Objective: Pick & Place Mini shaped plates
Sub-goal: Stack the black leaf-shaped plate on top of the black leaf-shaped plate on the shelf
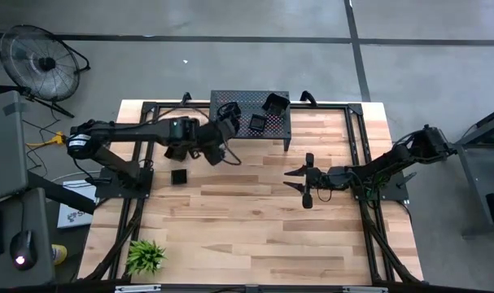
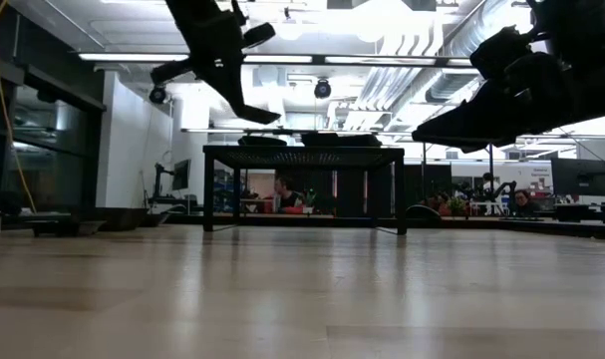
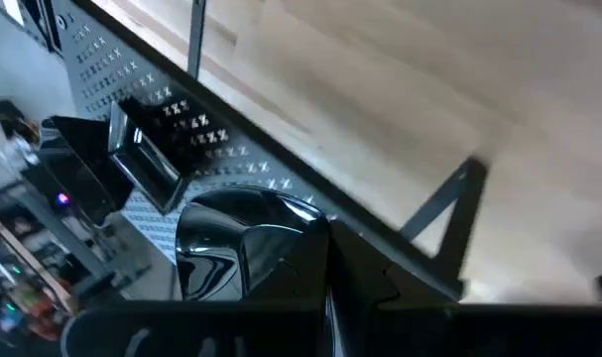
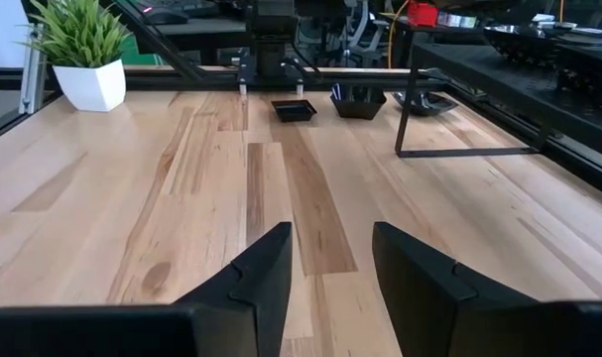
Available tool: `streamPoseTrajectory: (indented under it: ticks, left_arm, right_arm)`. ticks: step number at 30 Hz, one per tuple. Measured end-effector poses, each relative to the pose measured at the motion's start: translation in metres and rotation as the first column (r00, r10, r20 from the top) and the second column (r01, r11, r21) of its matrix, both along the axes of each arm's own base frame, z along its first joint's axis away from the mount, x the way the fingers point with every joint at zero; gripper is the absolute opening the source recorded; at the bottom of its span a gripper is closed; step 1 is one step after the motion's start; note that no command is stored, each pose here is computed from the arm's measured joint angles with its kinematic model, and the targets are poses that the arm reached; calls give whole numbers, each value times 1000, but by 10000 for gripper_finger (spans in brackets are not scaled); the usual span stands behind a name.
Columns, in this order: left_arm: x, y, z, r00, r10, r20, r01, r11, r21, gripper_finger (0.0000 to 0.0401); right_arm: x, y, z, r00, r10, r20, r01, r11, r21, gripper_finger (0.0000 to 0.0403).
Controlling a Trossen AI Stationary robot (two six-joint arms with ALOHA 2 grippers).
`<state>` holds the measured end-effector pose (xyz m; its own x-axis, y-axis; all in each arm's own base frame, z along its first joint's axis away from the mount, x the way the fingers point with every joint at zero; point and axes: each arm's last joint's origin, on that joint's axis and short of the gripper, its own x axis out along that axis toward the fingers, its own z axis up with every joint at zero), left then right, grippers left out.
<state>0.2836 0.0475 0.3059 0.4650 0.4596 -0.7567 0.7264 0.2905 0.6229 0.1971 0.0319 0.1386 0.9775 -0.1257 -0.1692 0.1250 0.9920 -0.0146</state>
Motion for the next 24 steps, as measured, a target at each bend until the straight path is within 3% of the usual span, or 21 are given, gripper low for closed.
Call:
streamPoseTrajectory:
  ticks: [5, 16, 24]
  left_arm:
    - [-2, 27, 2, 999, -34, -21, 35, 998, 54, 0]
    - [-19, 88, 5, 993, -95, 68, 100, 993, -62, 0]
    - [-28, 107, 6, 974, -179, 139, 197, 972, -129, 0]
  right_arm:
    - [0, 0, 0, 1000, 0, 0, 0, 1000, 3, 138]
    - [0, 0, 0, 1000, -1, -1, 1, 1000, 0, 138]
    - [0, -1, -1, 999, -42, -11, 42, 999, -11, 138]
